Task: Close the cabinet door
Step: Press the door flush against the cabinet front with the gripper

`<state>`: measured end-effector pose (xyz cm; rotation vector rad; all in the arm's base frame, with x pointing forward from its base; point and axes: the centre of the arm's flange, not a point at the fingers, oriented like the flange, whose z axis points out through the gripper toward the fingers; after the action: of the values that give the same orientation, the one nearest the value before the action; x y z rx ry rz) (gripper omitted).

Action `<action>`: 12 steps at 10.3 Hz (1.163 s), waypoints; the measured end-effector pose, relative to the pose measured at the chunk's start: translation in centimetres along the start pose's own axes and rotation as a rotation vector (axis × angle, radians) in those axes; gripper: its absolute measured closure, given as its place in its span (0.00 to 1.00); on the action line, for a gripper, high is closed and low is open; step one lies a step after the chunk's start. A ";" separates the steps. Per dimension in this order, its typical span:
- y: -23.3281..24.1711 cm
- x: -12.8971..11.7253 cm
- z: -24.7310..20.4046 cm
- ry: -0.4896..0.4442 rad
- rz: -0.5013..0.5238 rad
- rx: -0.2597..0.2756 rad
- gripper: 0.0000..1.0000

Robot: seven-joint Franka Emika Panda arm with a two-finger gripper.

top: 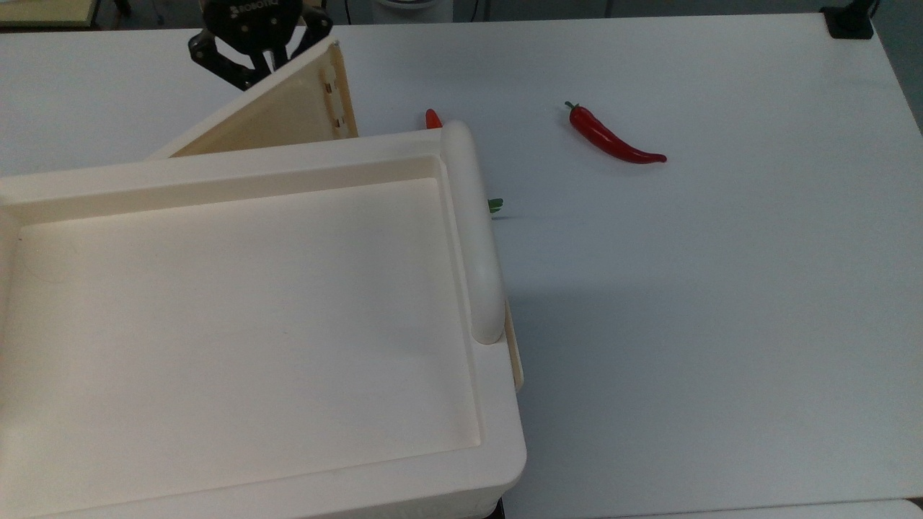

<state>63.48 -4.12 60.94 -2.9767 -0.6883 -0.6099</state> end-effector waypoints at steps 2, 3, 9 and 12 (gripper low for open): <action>-2.5 2.4 1.6 0.060 0.071 -0.021 0.99; -3.2 3.5 2.8 0.096 0.117 -0.040 0.99; -4.9 6.8 5.9 0.299 0.374 -0.094 0.99; -4.7 7.2 5.2 0.349 0.412 -0.101 0.99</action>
<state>69.34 3.76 58.63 -2.8493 -0.0188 -1.1050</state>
